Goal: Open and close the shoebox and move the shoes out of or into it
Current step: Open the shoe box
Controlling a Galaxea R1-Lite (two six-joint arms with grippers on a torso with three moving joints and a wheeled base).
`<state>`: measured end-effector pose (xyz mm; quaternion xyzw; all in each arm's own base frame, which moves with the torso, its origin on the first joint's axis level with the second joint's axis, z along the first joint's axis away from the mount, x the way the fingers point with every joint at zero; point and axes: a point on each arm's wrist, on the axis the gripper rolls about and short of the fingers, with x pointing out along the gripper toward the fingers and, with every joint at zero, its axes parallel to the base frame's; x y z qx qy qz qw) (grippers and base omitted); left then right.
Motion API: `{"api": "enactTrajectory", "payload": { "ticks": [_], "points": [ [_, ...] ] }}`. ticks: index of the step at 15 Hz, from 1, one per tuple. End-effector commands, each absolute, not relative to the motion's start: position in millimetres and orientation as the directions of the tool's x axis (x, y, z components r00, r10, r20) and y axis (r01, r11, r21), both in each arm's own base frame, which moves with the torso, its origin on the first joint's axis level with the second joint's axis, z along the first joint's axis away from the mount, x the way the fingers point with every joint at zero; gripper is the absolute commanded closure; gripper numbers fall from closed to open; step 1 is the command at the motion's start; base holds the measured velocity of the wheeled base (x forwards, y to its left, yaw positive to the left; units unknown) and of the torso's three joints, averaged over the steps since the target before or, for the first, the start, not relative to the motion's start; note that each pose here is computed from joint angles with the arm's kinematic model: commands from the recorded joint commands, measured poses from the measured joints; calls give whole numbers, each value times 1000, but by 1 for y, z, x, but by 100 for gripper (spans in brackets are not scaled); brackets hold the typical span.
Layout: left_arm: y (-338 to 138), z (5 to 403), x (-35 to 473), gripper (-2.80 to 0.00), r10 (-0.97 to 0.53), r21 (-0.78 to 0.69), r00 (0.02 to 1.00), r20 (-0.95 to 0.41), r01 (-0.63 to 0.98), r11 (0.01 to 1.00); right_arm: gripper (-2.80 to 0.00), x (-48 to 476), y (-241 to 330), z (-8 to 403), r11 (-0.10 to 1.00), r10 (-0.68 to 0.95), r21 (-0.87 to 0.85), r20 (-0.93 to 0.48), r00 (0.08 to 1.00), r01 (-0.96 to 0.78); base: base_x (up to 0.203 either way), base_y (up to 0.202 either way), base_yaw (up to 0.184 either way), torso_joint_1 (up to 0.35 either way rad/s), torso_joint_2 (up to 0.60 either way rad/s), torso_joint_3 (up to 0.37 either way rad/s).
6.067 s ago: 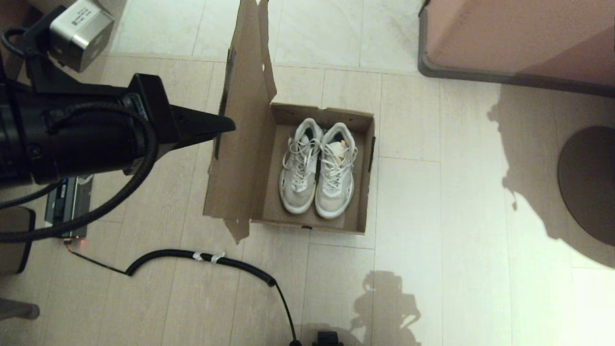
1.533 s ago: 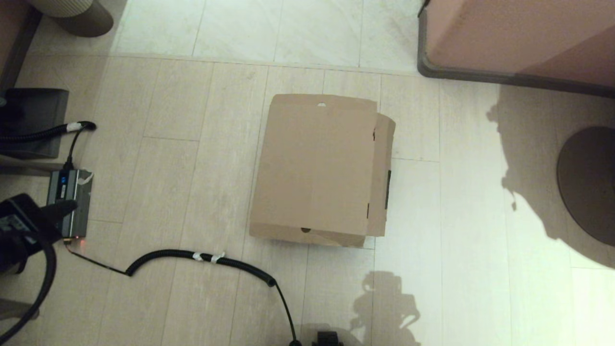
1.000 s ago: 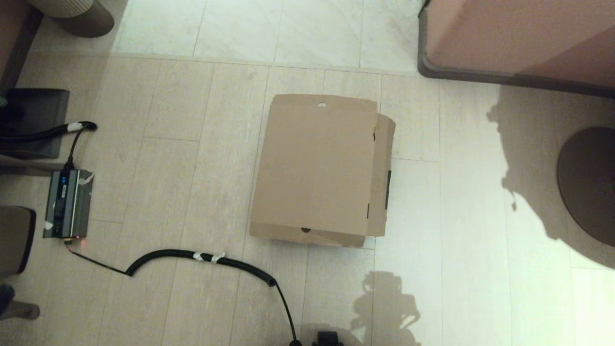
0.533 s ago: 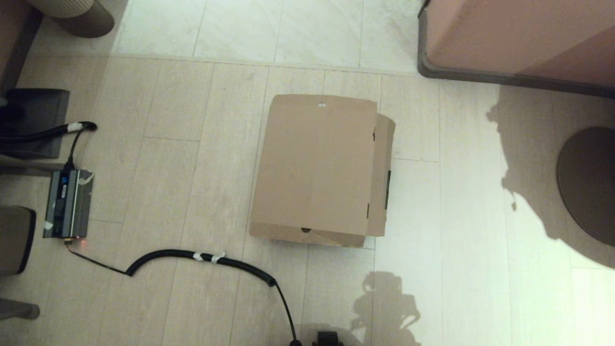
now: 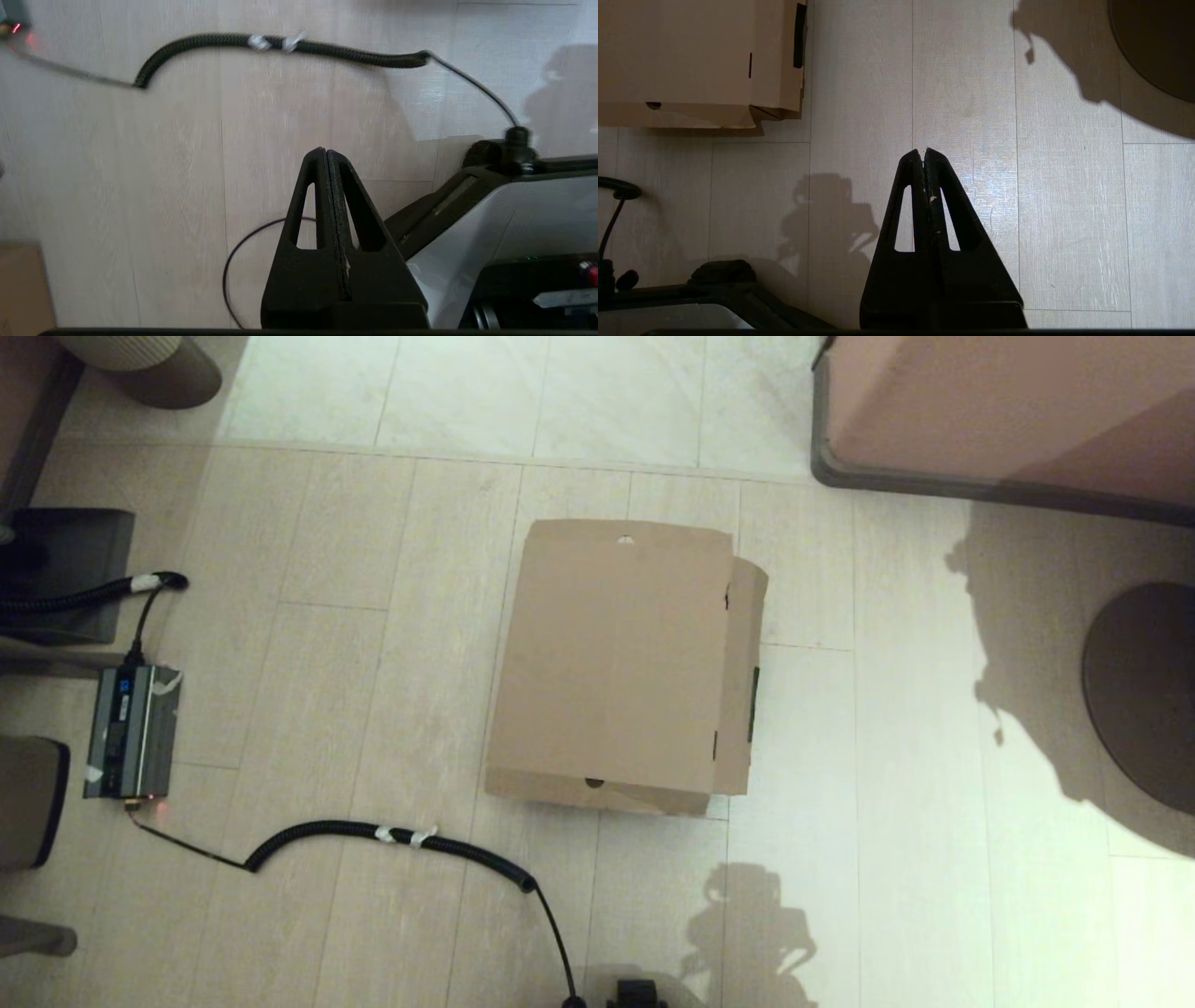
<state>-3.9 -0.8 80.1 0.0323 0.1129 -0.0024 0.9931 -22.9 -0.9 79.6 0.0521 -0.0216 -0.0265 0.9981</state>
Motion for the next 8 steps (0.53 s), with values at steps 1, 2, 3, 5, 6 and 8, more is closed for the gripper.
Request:
{"api": "enactTrajectory", "payload": {
  "ticks": [1,2,3,5,6,8],
  "points": [
    [-1,78,-8,0,-52,70,982,-181,65,995,0,-22,-1,76,993,-55,107,26,998,52,0,0,0,0,0,0],
    [-1,78,-8,0,-51,77,983,-179,66,995,0,-22,-1,76,993,-55,107,26,998,52,0,0,0,0,0,0],
    [-1,77,-10,0,-48,78,987,-151,61,995,0,-22,-1,76,993,-55,107,26,998,52,0,0,0,0,0,0],
    [-1,76,-17,0,-49,82,997,-62,54,995,0,-22,-1,76,996,-48,78,25,999,46,0,0,0,0,0,0],
    [-1,75,-20,0,-48,83,999,-20,50,995,0,-22,-1,76,997,-49,61,25,998,47,0,0,0,0,0,0],
    [0,75,-22,0,-31,74,999,9,30,997,0,-22,-1,76,998,-44,50,25,999,43,0,0,0,0,0,0]
  ]
}}
